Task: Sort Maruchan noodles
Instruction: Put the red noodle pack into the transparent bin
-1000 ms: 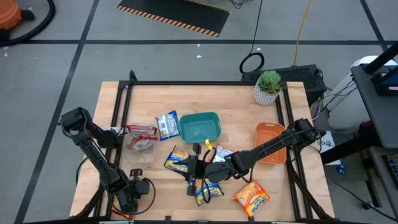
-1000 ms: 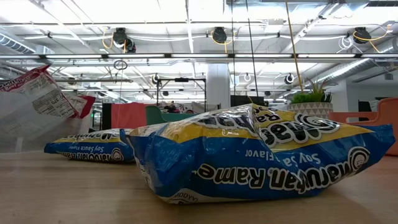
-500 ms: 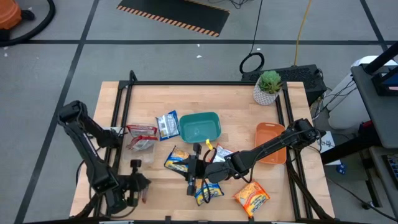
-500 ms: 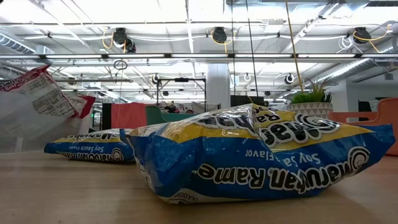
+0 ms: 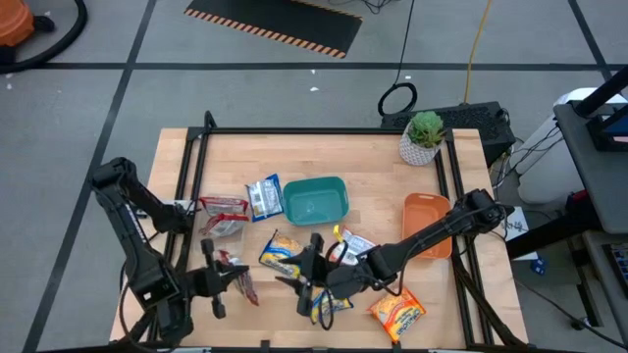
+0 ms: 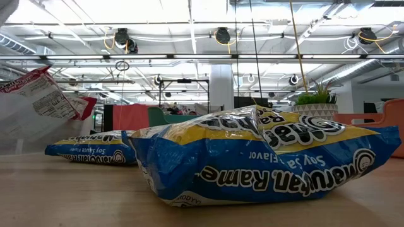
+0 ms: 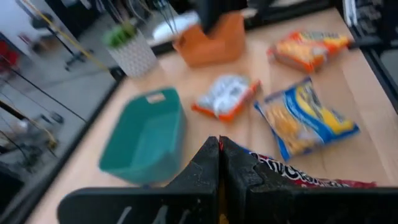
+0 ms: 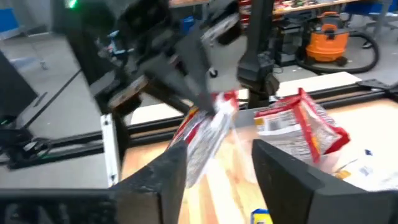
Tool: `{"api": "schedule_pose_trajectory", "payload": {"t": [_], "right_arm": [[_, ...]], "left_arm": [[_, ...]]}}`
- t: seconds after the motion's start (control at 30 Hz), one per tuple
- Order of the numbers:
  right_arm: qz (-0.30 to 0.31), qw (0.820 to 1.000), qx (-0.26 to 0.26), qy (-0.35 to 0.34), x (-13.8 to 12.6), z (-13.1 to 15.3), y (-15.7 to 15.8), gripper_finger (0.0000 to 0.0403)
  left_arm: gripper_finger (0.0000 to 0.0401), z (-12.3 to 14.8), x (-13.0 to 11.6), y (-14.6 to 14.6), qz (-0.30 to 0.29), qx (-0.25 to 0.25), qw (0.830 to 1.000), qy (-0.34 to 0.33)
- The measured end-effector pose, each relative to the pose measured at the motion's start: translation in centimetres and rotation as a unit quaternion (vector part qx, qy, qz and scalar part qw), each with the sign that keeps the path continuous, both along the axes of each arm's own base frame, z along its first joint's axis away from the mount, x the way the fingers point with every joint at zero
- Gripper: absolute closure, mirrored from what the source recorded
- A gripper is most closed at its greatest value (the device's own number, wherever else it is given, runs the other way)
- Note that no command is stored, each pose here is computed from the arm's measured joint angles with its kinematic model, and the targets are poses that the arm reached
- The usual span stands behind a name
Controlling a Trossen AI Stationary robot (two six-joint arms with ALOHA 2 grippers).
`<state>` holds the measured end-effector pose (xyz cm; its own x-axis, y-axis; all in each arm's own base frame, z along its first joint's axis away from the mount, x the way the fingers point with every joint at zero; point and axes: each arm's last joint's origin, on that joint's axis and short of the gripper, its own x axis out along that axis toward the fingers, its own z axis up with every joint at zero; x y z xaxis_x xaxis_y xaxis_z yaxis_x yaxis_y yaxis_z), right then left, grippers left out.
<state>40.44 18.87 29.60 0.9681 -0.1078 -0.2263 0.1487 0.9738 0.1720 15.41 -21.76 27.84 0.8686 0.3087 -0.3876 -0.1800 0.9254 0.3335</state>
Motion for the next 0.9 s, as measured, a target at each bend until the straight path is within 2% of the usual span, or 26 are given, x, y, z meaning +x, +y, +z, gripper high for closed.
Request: {"api": "schedule_pose_trajectory", "payload": {"t": [0.2, 0.33, 0.6, 0.73, 0.9], "right_arm": [[0.016, 1.0, -0.024, -0.006, -0.3, 0.1, 1.0, 0.0187], [0.018, 0.999, -0.05, -0.002, 0.5, -1.5, 1.3, 0.0178], [0.034, 0.991, -0.127, -0.026, 2.6, -5.2, 2.5, 0.0162], [0.03, 0.991, -0.123, -0.043, 3.2, -6.5, 2.8, 0.016], [-0.024, 0.991, -0.093, -0.09, 4.5, -9.3, 2.7, 0.0159]], "left_arm": [[0.0398, 2.3, 0.5, -0.1, 0.025, 0.024, 0.997, -0.064], [0.0398, 3.9, 0.7, -0.3, 0.05, 0.026, 0.991, -0.117], [0.0398, 4.6, 0.7, -0.3, 0.054, 0.071, 0.988, -0.126], [0.0398, 4.7, 0.9, -0.1, 0.057, 0.087, 0.987, -0.123], [0.0398, 4.7, 1.7, 0.6, 0.073, 0.1, 0.985, -0.117]]}}
